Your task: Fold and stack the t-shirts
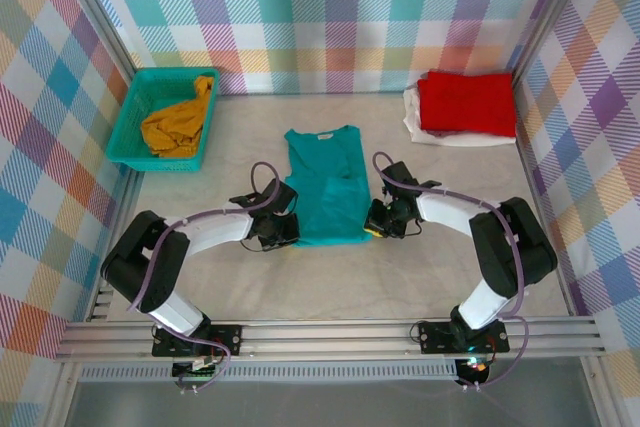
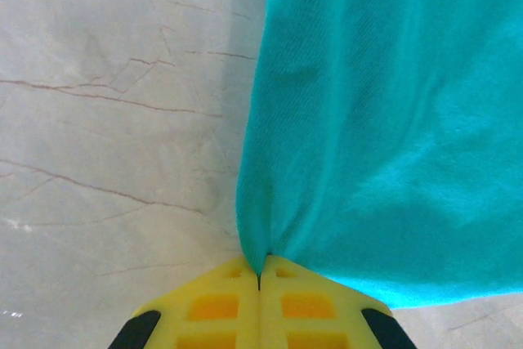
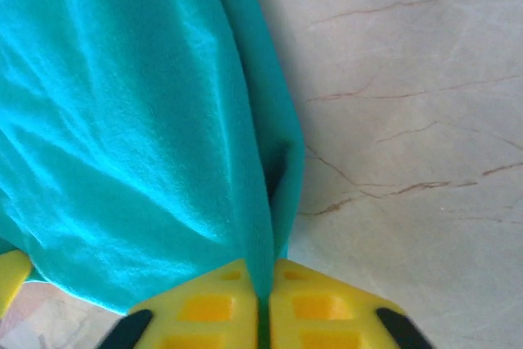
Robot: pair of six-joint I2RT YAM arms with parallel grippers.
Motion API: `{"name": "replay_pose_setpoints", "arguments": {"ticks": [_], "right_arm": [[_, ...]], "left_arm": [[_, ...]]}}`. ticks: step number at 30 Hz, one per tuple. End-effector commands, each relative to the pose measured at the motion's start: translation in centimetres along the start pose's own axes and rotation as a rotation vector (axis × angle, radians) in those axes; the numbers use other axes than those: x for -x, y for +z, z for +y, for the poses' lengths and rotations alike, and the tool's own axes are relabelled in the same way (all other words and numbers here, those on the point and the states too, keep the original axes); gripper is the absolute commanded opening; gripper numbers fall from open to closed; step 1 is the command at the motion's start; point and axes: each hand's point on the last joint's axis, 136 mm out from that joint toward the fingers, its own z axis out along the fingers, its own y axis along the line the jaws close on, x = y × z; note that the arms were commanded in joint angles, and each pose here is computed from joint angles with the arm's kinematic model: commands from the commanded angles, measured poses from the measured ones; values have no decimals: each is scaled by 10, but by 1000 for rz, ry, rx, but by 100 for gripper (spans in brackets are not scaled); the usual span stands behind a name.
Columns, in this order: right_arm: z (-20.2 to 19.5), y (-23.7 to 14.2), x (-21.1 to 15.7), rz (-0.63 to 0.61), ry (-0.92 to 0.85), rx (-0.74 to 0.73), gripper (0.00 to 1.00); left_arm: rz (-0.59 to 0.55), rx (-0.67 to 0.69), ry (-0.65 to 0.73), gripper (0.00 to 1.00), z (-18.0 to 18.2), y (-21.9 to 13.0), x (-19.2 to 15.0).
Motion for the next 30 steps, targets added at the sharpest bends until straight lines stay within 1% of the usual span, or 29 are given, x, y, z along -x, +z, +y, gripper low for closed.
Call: {"name": "replay_pose_setpoints", "arguments": {"ticks": [1, 4, 8, 11, 14, 17, 19, 21, 26, 28, 30], "right_arm": [[-5, -8, -11, 7, -12, 3, 1], [-7, -8, -29, 50, -28, 32, 0], [-17, -11, -62, 105, -60, 36, 0], [-23, -22, -80, 124, -47, 44, 0], [-12, -43, -75, 79, -66, 55, 0], [5, -68, -57, 0, -74, 58, 0], [13, -82, -39, -53, -42, 54, 0], [20, -94, -17, -99, -17, 63, 0], [42, -109, 47, -198, -34, 81, 0], [46, -109, 75, -231, -39, 70, 0], [48, -108, 100, -254, -28, 67, 0]], "left_arm": [[-31, 2, 26, 0, 3, -10, 2], [-16, -21, 40, 0, 2, -11, -4], [14, -49, 78, 0, 8, -18, -26], [18, -64, 123, 0, 8, -35, -42], [-13, -113, 178, 0, -10, -63, -41], [-69, -182, 218, 0, -38, -91, -24], [-117, -213, 225, 0, -57, -107, -5], [-147, -231, 215, 0, -69, -114, 15], [-191, -245, 178, 0, -87, -108, 81], [-224, -213, 184, 0, -89, -102, 112], [-221, -198, 193, 0, -92, -94, 138]]}}
